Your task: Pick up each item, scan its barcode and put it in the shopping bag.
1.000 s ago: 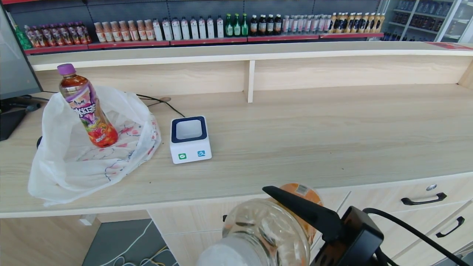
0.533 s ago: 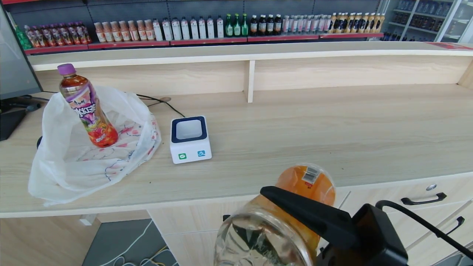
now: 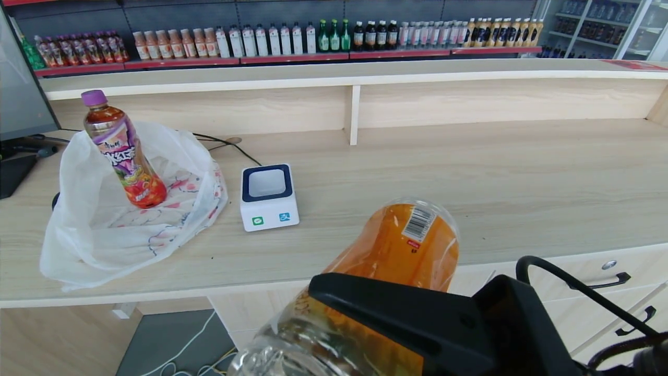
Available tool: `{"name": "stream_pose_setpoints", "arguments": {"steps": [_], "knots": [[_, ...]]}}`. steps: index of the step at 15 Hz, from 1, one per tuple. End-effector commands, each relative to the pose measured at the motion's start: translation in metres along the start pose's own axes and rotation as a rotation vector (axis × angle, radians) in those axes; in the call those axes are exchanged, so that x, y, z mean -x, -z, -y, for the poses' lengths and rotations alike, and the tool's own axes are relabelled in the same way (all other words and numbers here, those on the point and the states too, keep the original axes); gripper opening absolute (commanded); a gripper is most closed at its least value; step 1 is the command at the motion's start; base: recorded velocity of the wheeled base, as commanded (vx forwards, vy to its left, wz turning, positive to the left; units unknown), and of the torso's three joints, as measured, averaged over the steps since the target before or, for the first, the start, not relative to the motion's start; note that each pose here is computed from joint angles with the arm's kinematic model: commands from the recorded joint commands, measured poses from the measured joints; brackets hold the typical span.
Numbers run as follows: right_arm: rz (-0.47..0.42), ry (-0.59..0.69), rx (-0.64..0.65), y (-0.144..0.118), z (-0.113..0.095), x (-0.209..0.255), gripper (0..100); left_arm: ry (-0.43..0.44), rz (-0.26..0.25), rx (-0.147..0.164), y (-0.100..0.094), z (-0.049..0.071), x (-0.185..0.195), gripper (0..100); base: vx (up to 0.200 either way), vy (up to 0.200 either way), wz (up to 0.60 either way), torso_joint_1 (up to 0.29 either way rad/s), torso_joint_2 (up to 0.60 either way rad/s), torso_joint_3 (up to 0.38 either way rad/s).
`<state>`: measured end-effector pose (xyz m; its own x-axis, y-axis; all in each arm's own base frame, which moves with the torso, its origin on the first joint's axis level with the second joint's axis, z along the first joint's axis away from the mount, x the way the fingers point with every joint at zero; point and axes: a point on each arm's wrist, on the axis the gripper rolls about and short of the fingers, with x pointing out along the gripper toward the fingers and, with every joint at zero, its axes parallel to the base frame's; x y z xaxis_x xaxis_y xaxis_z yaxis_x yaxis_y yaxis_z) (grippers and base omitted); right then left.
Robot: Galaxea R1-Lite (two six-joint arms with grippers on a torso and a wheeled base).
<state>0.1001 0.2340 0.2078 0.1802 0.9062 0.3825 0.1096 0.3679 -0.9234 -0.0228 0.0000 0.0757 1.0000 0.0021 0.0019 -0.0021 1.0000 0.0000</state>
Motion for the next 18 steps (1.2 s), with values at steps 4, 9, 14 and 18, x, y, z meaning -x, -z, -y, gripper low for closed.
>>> {"name": "stream_pose_setpoints", "arguments": {"steps": [4, 9, 14, 18], "knots": [[-0.009, 0.000, 0.053, 0.0036, -0.0015, -0.0024, 0, -0.001, 0.001, 0.000, -0.0001, 0.0000, 0.0000, 100, 0.000, 0.000, 0.00, 0.000, 0.00, 0.000], [-0.014, 0.011, 0.135, 0.0038, 0.0020, -0.0020, 0, -0.001, 0.000, 0.000, 0.0001, 0.0000, 0.0000, 100, 0.000, 0.000, 0.00, 0.000, 0.00, 0.000], [-0.015, 0.012, 0.151, 0.0038, 0.0025, -0.0018, 0, -0.001, 0.001, 0.000, -0.0001, 0.0000, 0.0000, 100, 0.000, 0.000, 0.00, 0.000, 0.00, 0.000], [-0.016, 0.014, 0.155, 0.0036, 0.0032, -0.0013, 0, -0.001, 0.001, 0.000, -0.0001, 0.0000, 0.0000, 100, 0.000, 0.000, 0.00, 0.000, 0.00, 0.000]]}}
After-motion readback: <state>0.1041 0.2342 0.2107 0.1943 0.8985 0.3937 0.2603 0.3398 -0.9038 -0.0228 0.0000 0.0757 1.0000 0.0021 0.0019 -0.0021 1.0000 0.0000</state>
